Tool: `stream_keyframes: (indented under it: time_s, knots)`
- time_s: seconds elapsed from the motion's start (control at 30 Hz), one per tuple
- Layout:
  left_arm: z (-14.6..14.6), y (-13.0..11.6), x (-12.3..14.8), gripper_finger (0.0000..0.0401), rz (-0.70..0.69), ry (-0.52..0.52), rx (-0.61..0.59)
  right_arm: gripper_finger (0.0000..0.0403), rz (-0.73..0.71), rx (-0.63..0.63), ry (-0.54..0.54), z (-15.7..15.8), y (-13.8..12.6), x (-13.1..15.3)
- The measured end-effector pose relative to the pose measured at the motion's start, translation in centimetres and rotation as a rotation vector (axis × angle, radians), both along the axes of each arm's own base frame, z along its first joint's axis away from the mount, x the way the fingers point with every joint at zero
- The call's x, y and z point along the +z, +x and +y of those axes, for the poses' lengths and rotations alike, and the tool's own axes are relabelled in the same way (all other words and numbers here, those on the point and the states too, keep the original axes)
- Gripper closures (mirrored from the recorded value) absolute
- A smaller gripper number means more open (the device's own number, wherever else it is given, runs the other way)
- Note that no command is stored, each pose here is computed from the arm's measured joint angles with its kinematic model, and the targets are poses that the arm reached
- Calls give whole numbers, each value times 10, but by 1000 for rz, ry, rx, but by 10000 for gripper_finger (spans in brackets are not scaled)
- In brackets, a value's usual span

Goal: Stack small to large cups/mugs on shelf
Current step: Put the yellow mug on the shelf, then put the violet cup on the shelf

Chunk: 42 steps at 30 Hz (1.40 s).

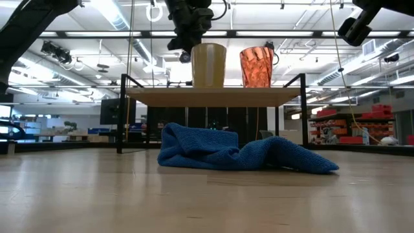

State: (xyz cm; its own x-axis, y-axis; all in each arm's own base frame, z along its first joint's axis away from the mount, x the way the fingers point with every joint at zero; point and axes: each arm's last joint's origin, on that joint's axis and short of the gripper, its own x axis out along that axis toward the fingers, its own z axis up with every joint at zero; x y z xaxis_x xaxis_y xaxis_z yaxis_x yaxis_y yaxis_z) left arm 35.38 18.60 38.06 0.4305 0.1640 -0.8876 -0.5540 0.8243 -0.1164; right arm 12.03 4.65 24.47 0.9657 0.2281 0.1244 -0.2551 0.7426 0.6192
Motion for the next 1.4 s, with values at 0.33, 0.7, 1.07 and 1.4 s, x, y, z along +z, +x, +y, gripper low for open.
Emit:
stream_keyframes:
  time_s: [0.33, 0.7, 1.07, 1.4]
  knots:
    - [1, 3, 1, 303, -30, 15, -1, 386, 1, 0, 0, 0, 0, 0]
    - [5, -1, 10, 294, -65, 33, 11, 386, 3, 1, 7, 0, 0, 0]
    - [-3, -40, 48, 294, -110, 59, 50, 386, 5, 1, 10, 0, 0, 0]
    - [-32, -104, 80, 297, -13, 118, 122, 386, 20, 7, 56, 0, 0, -1]
